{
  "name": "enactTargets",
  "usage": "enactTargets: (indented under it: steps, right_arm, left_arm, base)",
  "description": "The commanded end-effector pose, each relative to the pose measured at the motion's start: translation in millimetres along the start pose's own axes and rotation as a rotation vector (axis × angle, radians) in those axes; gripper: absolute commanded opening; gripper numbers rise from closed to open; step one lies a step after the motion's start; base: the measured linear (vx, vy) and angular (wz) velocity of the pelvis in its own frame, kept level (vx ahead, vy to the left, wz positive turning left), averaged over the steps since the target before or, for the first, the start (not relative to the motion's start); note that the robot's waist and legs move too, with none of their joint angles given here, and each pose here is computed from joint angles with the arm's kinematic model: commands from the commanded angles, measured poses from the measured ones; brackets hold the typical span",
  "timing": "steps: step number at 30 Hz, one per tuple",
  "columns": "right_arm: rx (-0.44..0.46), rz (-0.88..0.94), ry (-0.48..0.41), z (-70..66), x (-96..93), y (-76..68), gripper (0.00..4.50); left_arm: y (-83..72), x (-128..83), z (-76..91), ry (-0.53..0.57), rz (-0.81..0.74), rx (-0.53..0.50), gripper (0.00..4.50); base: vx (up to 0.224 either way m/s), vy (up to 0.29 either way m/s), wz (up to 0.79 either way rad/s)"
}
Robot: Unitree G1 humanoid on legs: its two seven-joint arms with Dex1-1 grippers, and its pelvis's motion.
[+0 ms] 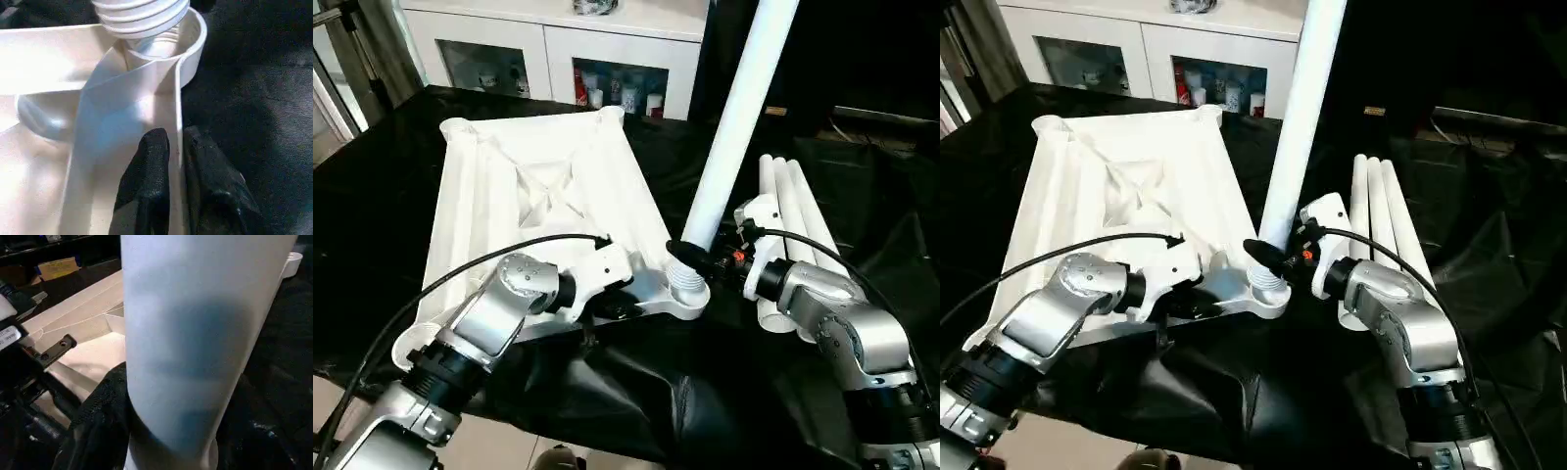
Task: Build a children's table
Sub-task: Insert table leg to table base
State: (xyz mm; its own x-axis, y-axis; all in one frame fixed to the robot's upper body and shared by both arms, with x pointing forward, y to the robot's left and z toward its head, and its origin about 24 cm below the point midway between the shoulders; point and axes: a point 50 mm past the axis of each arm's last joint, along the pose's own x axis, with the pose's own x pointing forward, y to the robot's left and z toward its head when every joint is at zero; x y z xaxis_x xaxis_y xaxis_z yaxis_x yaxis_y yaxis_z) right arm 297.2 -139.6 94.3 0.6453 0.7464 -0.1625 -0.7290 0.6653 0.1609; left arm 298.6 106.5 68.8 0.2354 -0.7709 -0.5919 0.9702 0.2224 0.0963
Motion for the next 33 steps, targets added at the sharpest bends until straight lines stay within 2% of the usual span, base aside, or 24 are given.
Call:
enactTargets:
  steps: [1,13,16,21,26,33]
  right_arm:
    - [-0.01,0.005,-0.023,6.9,-0.3,-0.6,1.9]
    - [-0.013,-0.014,-0.019,4.1,-3.2,-0.7,1.9]
    - [-0.015,-0.013,-0.015,3.3,-2.9,-0.6,1.9]
    - [-0.031,-0.021,0.036,-3.3,-1.4,-2.4,1.9]
    - [-0.027,-0.025,0.11,-13.1,-1.6,-5.3,1.9]
    - [-0.011,-0.031,0.112,-15.6,3.9,-8.8,1.9]
  left_arm:
    - [6.2,-2.9,2.6,0.017,0.021,0.024,0.72]
    - [6.1,5.7,-4.0,0.015,0.004,-0.006,0.72]
    - [6.7,6.3,-4.7,0.014,0.005,-0.009,0.43]
    - [7.4,5.9,-5.3,0.007,0.001,-0.026,0.09]
    - [4.8,4.3,-3.4,-0.029,-0.015,-0.026,0.0]
    - [2.0,4.6,-1.8,-0.095,0.005,-0.038,0.0]
  base:
    - [0.0,0.0,0.0]
    - [0.0,0.0,0.0]
    - [0.0,0.0,0.0]
    - [0.0,0.0,0.0]
    - [0.0,0.0,0.0]
    - [0.0,0.0,0.0]
